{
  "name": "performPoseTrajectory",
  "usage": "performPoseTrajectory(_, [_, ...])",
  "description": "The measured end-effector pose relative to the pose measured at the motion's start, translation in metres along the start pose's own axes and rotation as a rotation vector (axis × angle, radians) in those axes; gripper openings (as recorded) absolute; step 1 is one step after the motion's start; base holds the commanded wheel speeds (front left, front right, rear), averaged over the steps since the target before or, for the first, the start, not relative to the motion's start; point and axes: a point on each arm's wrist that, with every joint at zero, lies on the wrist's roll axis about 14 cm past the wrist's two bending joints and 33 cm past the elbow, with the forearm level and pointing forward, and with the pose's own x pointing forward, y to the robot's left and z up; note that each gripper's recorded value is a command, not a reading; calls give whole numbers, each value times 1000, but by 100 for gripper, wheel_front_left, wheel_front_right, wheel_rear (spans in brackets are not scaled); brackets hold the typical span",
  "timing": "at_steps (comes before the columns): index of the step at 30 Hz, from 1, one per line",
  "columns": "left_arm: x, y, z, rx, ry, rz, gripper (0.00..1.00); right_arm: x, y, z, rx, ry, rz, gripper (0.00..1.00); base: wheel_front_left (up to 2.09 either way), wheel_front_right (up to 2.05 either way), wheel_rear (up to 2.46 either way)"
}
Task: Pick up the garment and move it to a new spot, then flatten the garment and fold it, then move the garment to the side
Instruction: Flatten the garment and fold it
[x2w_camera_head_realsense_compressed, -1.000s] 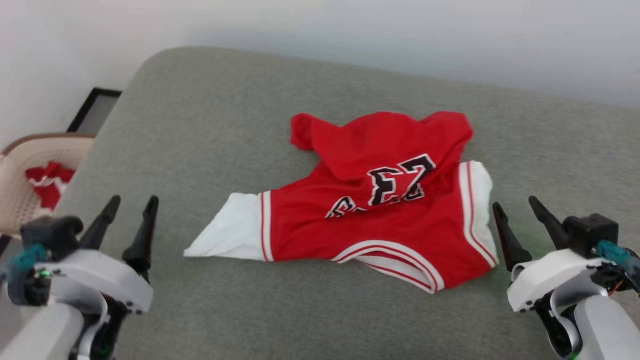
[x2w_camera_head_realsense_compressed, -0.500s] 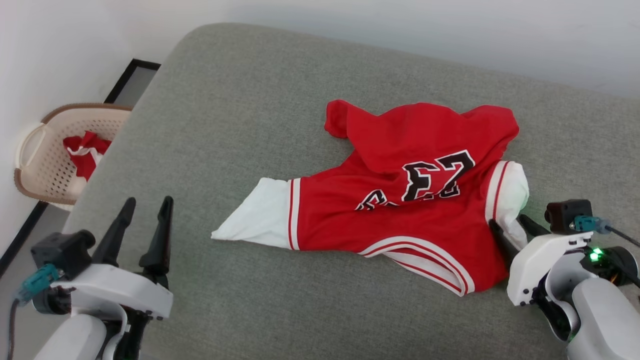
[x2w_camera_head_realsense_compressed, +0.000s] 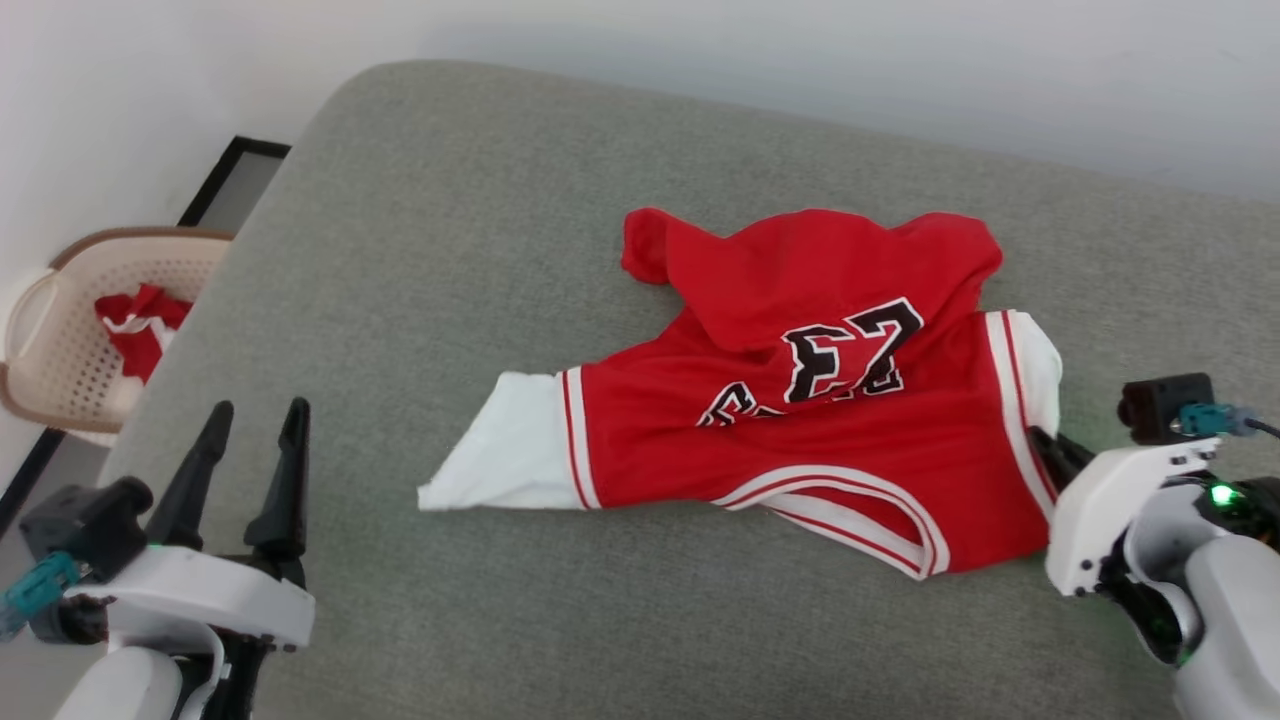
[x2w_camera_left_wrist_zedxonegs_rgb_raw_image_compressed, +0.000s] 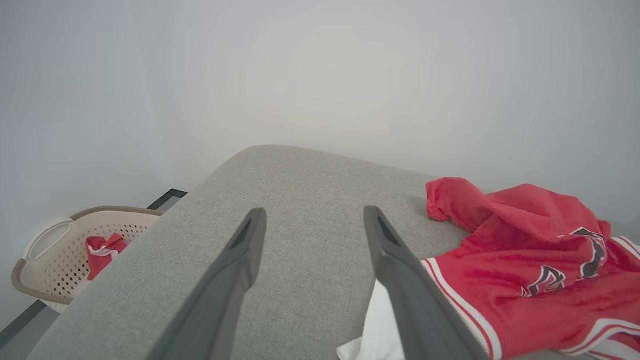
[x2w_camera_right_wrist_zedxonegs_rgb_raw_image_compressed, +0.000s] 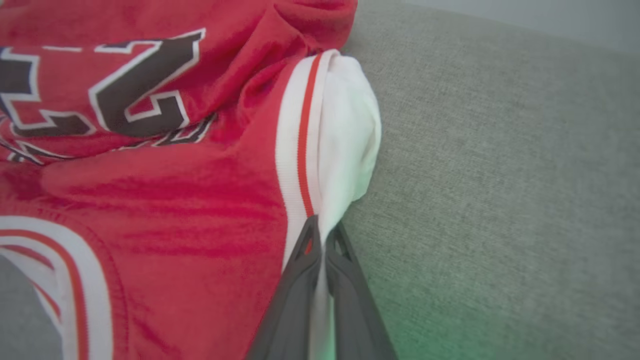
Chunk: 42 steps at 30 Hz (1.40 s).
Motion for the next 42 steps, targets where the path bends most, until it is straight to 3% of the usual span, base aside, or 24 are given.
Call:
performPoseTrajectory(14, [-1,-11,-2,3,-6,-49,100,-72,-66,-11,26,35,-178,0,0,0,0])
performPoseTrajectory(23, [-1,-18,-8,2,15,-82,100,-90,-61,-40,115,67,-218,0,0,0,0])
performPoseTrajectory(24, [-1,-20,-8,3,19,-87,100,-91,-60,-42,120,72,-219,11,0,0,0])
performPoseTrajectory(25, [-1,-21,-9,4,26,-93,100,-92,-59,-44,130,73,-220,45,0,0,0])
performPoseTrajectory(26, [0,-24,-9,3,29,-105,100,-92,-58,-46,137,74,-220,92,0,0,0])
performPoseTrajectory(27, [1,-27,-10,3,39,-116,100,-93,-57,-46,136,75,-220,100,0,0,0])
performPoseTrajectory(35, [13,-64,-14,19,149,-263,100,-105,-61,-26,135,-17,-242,100,0,0,0])
performPoseTrajectory(42, [32,-100,-26,10,374,-384,100,-121,-71,3,131,-185,-286,100,0,0,0])
